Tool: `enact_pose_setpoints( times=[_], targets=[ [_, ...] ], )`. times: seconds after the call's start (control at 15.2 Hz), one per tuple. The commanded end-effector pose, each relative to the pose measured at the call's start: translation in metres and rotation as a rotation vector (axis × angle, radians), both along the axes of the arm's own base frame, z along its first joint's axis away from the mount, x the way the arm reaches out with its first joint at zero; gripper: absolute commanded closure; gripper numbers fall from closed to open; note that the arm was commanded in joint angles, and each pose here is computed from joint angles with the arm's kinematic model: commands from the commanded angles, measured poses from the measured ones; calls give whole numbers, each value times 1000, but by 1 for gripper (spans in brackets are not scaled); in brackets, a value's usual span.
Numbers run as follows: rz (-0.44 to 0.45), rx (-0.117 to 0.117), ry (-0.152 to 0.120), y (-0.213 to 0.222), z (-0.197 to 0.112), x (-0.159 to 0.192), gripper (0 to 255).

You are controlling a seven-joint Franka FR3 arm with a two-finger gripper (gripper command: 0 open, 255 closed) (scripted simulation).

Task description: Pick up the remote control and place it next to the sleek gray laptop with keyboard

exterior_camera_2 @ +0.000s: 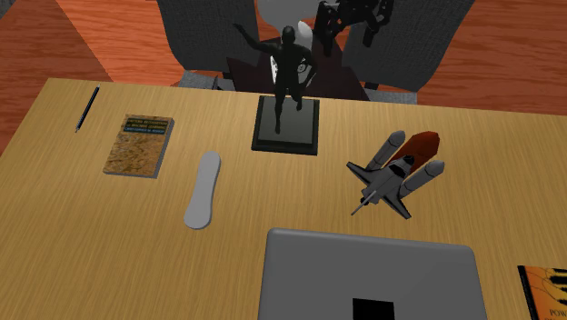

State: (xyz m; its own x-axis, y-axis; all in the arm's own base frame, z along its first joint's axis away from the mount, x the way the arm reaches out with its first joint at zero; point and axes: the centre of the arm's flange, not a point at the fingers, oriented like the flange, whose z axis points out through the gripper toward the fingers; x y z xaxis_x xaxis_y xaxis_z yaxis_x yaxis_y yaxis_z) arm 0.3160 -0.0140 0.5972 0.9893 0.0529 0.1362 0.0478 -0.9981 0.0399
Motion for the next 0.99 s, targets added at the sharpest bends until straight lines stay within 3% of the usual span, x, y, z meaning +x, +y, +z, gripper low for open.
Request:
enact_pose_setpoints(
  times=[0.0, 0.92],
  targets=[
    [0, 0, 0, 0, 0, 0, 0],
    [-148, 16, 49, -153, -84, 68, 0]
  ],
)
